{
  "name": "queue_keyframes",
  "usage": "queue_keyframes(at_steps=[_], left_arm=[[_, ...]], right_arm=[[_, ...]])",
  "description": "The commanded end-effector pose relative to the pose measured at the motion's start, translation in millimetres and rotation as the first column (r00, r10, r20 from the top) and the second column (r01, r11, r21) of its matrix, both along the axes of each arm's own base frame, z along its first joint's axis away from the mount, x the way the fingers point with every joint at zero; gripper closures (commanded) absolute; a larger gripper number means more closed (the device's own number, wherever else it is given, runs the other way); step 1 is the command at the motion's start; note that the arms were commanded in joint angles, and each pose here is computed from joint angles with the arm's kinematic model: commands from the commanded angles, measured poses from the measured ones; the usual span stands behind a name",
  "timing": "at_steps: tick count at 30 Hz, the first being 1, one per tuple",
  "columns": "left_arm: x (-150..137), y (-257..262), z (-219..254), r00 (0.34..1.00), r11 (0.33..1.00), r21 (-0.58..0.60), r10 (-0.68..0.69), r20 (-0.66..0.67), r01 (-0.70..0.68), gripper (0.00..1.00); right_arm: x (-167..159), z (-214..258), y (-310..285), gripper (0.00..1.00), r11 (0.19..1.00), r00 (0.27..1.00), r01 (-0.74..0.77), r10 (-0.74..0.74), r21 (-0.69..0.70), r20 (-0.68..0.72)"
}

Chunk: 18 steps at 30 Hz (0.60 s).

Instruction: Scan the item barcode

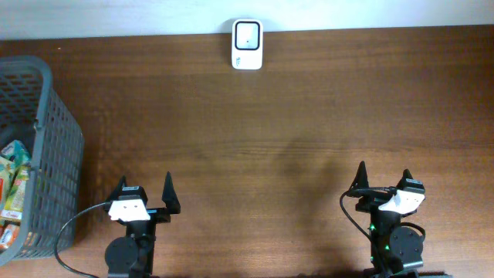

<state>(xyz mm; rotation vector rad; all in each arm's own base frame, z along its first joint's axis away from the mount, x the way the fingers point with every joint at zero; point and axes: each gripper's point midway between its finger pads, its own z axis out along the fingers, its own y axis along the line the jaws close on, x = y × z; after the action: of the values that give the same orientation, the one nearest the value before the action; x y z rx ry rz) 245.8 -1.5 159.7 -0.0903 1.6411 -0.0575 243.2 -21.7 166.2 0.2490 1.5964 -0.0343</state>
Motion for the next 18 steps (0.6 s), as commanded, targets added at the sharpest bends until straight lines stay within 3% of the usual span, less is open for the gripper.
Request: queue_keyframes(at_steps=[1, 10, 18], left_arm=[[0.1, -2.9, -1.6, 1.000, 1.000, 0.001, -0.015, 0.000, 0.015, 0.01], [0.1, -3.1, -2.1, 1.000, 1.000, 0.001, -0.016, -0.002, 0.016, 0.01], [0.9, -2.6, 44.2, 0.999, 1.000, 0.007, -0.014, 0.034, 0.014, 0.01]], right_arm=[[-0.2, -2.4, -1.9, 0.01, 1.000, 1.000, 0.009, -0.009, -0.006, -0.001], [-0.2, -2.4, -1.9, 0.01, 1.000, 1.000, 0.009, -0.009, -0.006, -0.001], [-0.2, -2.4, -1.8, 0.01, 1.000, 1.000, 0.009, -0.009, -0.006, -0.001]])
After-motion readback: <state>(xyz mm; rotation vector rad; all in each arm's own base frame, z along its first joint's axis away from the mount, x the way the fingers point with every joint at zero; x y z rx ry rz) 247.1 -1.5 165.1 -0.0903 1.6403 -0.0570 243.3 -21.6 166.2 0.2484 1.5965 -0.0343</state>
